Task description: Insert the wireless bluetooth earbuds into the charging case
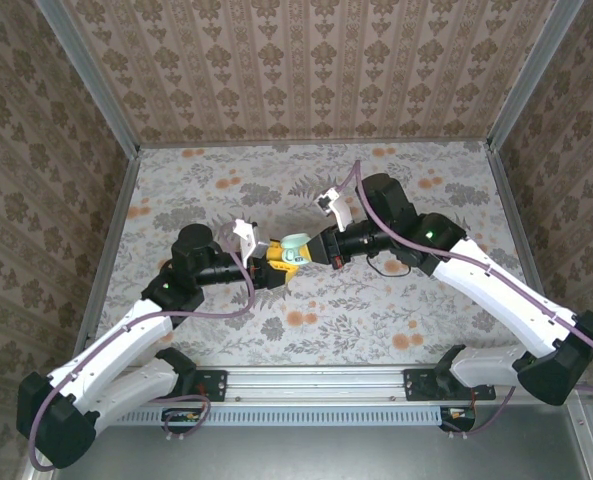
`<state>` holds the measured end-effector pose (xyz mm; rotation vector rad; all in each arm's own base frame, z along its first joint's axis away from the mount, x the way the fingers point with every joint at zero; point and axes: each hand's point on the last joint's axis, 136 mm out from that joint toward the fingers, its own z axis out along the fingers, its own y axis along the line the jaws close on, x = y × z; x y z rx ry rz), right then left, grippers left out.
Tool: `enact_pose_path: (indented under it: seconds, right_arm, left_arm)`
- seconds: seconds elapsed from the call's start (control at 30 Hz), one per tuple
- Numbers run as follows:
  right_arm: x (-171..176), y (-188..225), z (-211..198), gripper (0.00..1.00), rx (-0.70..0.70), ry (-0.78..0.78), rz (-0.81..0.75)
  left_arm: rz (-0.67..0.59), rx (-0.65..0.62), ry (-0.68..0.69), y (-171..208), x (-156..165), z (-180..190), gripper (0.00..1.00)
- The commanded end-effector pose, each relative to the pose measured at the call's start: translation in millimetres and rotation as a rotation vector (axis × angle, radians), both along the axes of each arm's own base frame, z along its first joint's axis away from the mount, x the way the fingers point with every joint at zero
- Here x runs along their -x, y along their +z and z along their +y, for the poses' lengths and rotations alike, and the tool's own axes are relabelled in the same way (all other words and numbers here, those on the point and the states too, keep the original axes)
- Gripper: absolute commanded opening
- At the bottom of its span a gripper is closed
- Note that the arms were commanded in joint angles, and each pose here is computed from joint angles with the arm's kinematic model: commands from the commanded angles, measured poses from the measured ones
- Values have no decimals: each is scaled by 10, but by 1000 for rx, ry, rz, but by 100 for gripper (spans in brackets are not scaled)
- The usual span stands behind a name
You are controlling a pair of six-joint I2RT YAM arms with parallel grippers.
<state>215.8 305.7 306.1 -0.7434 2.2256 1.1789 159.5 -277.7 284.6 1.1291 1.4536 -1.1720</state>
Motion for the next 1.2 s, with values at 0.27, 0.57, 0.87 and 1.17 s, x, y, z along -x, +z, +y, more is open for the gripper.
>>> enact_pose_path:
  seconds: [0.27,0.57,0.87,1.17]
  right_arm:
    - [-48,-88,-26,19,65,-24,25]
    - [-96,-5,-39,31,63,-51,7]
    - [-119,107,-140,37,73,-101,-25]
    - [-130,393,-305,37,7,-195,-98]
  left_arm:
    - [-66,46,-8,220,36,0,16]
    - [-63,44,-12,208,41,-8,16]
    - [-65,44,-19,197,58,-5,16]
    - [-63,32,17,210,55,50,17]
